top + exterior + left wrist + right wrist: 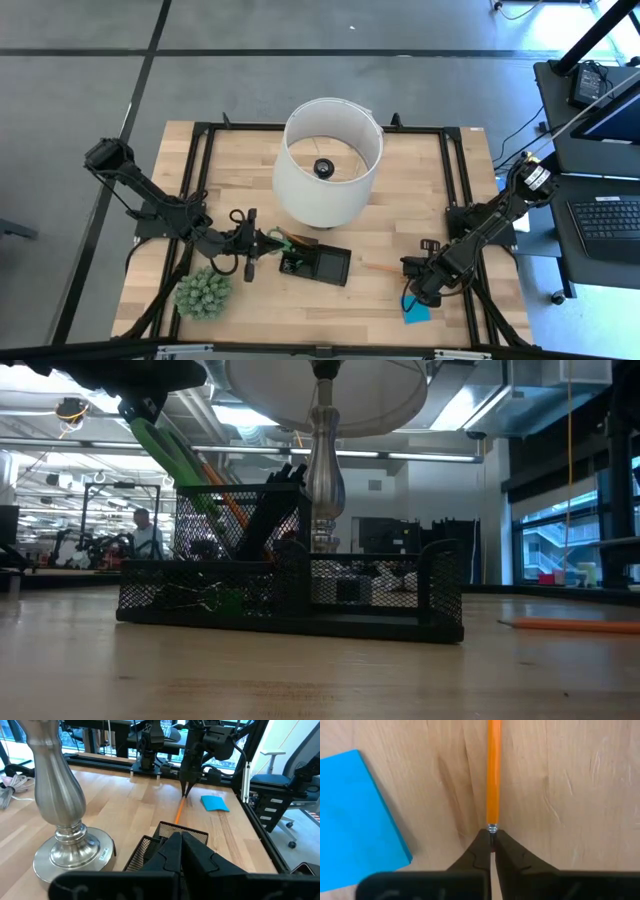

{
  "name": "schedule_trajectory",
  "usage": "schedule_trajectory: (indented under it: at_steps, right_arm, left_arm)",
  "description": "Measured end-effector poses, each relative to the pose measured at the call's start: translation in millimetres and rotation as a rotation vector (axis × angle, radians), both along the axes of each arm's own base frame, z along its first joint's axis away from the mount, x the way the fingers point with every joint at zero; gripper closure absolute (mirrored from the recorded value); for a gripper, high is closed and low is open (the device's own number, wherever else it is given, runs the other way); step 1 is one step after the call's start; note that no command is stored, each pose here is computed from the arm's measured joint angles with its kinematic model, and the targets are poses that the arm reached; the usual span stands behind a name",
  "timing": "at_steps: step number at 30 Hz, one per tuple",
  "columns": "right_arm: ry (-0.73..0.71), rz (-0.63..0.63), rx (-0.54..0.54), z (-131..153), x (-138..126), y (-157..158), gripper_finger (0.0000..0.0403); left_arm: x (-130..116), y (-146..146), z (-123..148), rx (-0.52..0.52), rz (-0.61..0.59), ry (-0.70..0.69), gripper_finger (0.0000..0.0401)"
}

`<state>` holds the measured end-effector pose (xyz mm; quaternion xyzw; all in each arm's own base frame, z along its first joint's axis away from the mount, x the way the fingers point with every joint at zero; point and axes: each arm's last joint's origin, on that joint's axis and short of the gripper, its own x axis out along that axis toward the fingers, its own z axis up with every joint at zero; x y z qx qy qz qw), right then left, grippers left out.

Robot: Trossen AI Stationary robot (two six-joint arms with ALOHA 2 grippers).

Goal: Pick and place office supplies into organizer
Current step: Put the orange pencil into the black desk organizer

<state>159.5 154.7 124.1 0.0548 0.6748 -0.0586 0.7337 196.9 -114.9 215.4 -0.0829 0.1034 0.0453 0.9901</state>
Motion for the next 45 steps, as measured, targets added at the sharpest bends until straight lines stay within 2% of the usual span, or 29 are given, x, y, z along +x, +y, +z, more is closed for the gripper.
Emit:
schedule_trajectory:
  at_steps: [8, 11, 14, 19, 26, 30, 34, 39, 45]
  right_arm:
    - [0.025, -0.002, -0.011, 9.9, 1.7, 1.6, 0.0391]
    - [0.032, 0.007, -0.053, 14.9, 2.3, 0.0, 0.0391]
    - [0.011, 0.017, 0.002, 22.8, 7.7, 7.0, 0.0391]
    - [0.021, -0.006, 0.022, 29.5, 10.4, 10.1, 0.0391]
    - [0.075, 0.003, 0.071, 46.0, 13.8, 16.9, 0.0391]
    - [0.095, 0.008, 0.138, 59.1, 18.2, 24.0, 0.0392]
    - [0.076, -0.008, 0.198, 75.0, 25.1, 31.8, 0.0392]
    - [0.022, -0.052, 0.257, 97.3, 36.2, 39.0, 0.0392]
    - [-0.032, -0.147, 0.323, 120.3, 50.6, 39.8, 0.0392]
  left_arm:
    - [0.0, 0.0, 0.0, 0.000, 0.000, 0.000, 0.0398]
    - [0.0, 0.1, 0.0, 0.001, 0.000, 0.000, 0.0400]
    - [0.0, 0.0, 0.0, 0.001, 0.000, 0.000, 0.0399]
    - [0.0, 0.1, 0.0, 0.002, 0.000, 0.000, 0.0396]
    - [0.0, 0.0, 0.0, 0.001, 0.000, 0.000, 0.0400]
    - [0.0, 0.0, 0.0, 0.002, 0.000, 0.000, 0.0396]
    - [0.6, -1.1, 2.6, 0.021, -0.036, -0.019, 0.0376]
    - [3.1, -5.9, 16.4, 0.037, -0.150, -0.143, 0.0337]
    - [23.9, -23.2, 37.3, 0.193, -0.259, -0.208, 0.0292]
